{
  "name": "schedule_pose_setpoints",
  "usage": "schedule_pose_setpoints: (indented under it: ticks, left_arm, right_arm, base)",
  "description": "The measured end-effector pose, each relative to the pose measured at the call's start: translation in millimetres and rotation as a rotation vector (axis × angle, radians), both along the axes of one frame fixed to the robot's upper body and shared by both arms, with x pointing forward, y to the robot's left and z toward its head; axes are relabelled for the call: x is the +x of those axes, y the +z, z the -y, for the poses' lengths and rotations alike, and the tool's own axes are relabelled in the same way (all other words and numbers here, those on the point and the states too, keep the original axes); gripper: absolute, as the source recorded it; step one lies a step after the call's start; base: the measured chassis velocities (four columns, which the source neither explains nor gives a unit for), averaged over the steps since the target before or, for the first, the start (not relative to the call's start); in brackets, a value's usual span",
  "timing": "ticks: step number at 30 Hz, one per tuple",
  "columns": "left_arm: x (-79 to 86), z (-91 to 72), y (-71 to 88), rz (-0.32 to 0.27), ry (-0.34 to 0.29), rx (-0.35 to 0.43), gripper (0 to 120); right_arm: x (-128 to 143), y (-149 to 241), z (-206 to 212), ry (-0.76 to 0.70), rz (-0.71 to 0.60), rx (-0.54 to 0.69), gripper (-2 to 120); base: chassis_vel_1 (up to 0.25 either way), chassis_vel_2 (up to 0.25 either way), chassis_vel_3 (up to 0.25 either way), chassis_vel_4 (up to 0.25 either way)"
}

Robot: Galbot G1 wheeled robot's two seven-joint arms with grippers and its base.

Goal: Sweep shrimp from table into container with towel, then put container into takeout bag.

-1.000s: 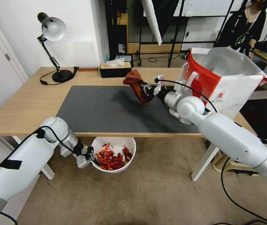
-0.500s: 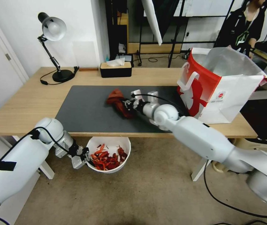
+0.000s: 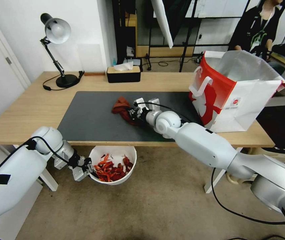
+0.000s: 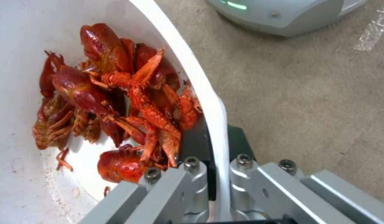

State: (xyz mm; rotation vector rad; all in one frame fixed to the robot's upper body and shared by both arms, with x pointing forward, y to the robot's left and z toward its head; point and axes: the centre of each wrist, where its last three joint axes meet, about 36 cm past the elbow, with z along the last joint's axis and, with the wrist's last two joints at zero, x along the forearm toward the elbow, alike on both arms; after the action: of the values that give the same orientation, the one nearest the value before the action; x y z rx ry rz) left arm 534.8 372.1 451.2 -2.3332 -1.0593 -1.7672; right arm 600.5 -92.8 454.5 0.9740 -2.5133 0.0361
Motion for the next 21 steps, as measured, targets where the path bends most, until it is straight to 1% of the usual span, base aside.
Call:
schedule_pose_setpoints:
  ticks: [5,9,16,21]
  left_arm:
    - [-0.6,0.8,-1.5,-0.003,-0.001,-0.002,0]
    - [-0.4,1.0,-1.2,-0.002,-0.001,-0.003,0]
    - [3.0,0.9,4.0,0.011,0.000,-0.002,0]
    - [3.4,0.7,4.4,0.011,0.000,-0.001,0]
  right_arm:
    - [-12.4,1.5,0.2,0.030,-0.009,0.003,1]
    - [-17.2,4.6,-0.2,0.047,-0.014,0.004,1]
    - [-33.8,11.8,-0.9,0.107,-0.028,0.002,1]
    - [-36.4,12.3,-1.1,0.117,-0.029,0.003,1]
  base:
    - [0.000,0.000,0.000,0.000]
    - [0.000,0.000,0.000,0.000]
    - [0.000,0.000,0.000,0.000]
    - [0.000,0.000,0.000,0.000]
